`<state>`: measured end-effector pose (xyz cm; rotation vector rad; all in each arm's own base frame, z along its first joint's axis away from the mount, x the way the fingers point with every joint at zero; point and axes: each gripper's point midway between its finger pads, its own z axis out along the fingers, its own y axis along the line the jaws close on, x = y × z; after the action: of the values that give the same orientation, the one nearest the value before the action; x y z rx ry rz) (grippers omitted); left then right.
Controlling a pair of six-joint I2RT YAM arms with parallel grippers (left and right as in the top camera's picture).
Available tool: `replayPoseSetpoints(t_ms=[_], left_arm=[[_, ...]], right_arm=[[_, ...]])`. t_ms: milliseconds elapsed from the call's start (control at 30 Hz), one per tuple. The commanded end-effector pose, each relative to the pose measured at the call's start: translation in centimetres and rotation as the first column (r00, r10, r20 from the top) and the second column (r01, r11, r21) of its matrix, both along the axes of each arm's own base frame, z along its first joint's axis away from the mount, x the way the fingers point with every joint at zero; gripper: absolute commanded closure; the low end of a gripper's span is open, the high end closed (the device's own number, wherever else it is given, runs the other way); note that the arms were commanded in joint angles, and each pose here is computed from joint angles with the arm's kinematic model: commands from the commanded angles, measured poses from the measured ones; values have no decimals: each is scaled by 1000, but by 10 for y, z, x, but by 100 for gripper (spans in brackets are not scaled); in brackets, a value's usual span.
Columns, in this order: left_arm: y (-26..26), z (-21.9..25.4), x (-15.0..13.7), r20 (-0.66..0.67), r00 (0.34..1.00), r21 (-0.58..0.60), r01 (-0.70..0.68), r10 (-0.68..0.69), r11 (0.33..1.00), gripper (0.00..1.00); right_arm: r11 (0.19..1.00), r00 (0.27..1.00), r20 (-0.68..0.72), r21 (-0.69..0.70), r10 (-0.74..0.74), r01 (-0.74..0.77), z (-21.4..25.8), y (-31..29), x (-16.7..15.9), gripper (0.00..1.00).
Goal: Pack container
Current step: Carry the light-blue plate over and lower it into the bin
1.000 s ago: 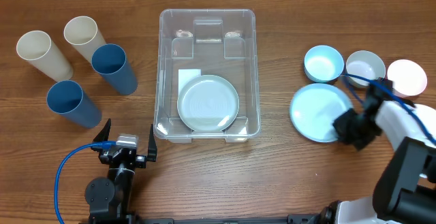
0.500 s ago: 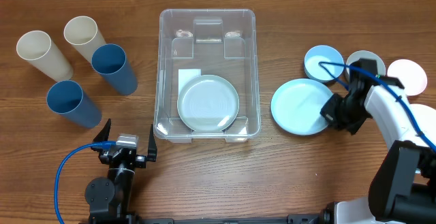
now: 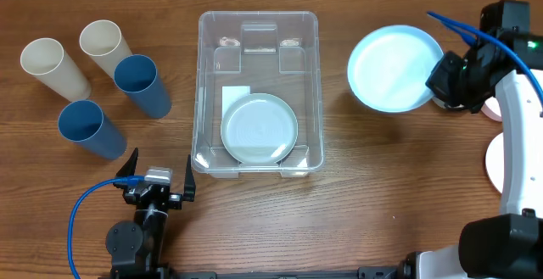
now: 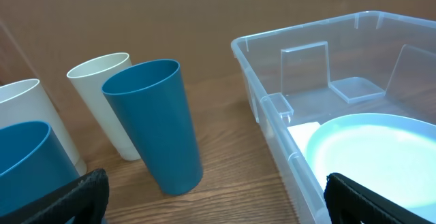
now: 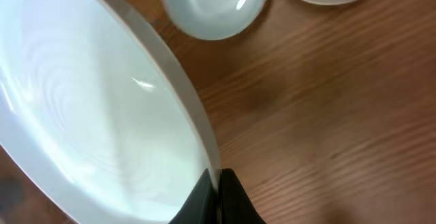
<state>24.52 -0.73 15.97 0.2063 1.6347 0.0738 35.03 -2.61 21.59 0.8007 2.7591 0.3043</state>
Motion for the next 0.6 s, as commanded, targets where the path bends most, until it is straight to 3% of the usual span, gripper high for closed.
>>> replayPoseSetpoints(t_ms=[0, 267, 400, 567], left_arm=[[2, -1, 0, 3, 1000, -10, -10, 10, 1000, 0], [2, -1, 0, 3, 1000, -10, -10, 10, 1000, 0], [2, -1, 0, 3, 1000, -10, -10, 10, 1000, 0], [2, 0, 0, 3, 1000, -10, -10, 10, 1000, 0]], right_arm=[[969, 964, 128, 52, 232, -240, 35, 57, 1, 96], [810, 793, 171, -74, 585, -582, 36, 183, -15, 96], [748, 731, 162, -110, 663, -654, 24, 221, -18, 96], [711, 708, 70, -85, 703, -698, -17, 245, -14, 96]])
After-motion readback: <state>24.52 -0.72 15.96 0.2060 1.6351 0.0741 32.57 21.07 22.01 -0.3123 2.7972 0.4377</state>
